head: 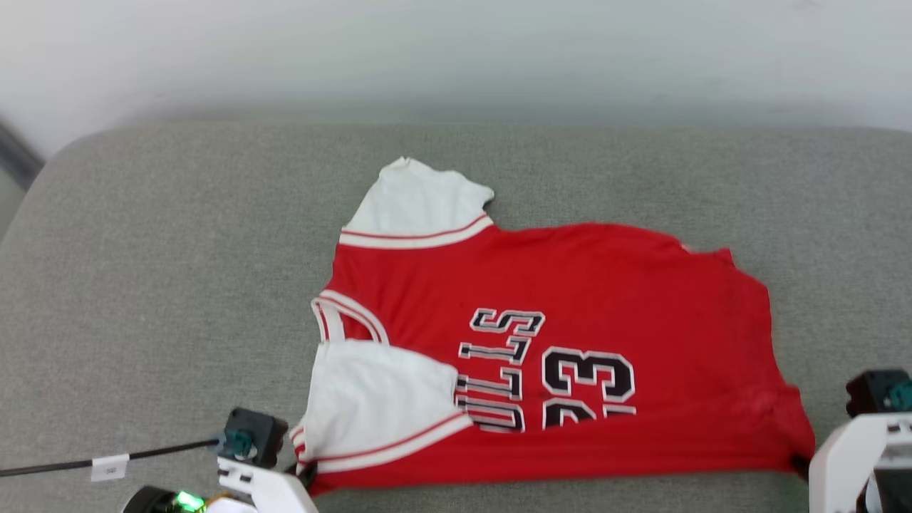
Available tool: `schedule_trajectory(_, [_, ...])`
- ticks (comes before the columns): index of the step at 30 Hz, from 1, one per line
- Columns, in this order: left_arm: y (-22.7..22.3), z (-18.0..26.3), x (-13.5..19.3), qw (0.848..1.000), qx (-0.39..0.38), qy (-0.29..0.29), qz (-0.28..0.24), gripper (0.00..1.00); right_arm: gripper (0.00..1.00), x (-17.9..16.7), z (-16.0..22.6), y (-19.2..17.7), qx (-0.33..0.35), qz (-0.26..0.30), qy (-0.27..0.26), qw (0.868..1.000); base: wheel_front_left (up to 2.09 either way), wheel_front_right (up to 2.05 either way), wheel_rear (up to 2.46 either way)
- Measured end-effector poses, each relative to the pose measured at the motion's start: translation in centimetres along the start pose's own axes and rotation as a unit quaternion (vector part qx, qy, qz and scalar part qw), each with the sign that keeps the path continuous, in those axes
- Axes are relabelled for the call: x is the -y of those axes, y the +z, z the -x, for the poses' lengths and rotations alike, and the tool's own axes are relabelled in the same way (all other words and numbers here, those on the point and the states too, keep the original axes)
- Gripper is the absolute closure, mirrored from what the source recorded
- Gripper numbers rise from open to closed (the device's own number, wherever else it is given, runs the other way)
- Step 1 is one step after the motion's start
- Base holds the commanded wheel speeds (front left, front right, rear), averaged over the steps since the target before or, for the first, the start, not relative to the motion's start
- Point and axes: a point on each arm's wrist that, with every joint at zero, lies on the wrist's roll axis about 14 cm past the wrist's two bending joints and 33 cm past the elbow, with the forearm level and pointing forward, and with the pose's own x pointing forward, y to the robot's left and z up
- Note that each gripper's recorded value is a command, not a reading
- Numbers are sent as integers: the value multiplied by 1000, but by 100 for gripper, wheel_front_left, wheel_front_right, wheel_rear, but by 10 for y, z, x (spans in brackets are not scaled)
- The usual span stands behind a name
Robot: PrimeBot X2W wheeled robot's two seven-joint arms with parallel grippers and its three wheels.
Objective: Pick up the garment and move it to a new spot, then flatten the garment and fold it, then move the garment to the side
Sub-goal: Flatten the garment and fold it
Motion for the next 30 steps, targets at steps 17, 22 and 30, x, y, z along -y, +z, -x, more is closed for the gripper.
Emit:
schedule_trajectory(17, [-55,6,13,997,-72,-24,11,100,100,-5,16,-59,-47,-40,1,998,0,0,0])
schedule_trajectory(22, [-49,1,9,998,-50,-18,14,0,0,-7,13,-51,-35,-43,7,998,0,0,0])
schedule_trajectory(30, [32,5,5,989,144,-12,33,0,0,-1,33,15,105,-49,10,993,0,0,0])
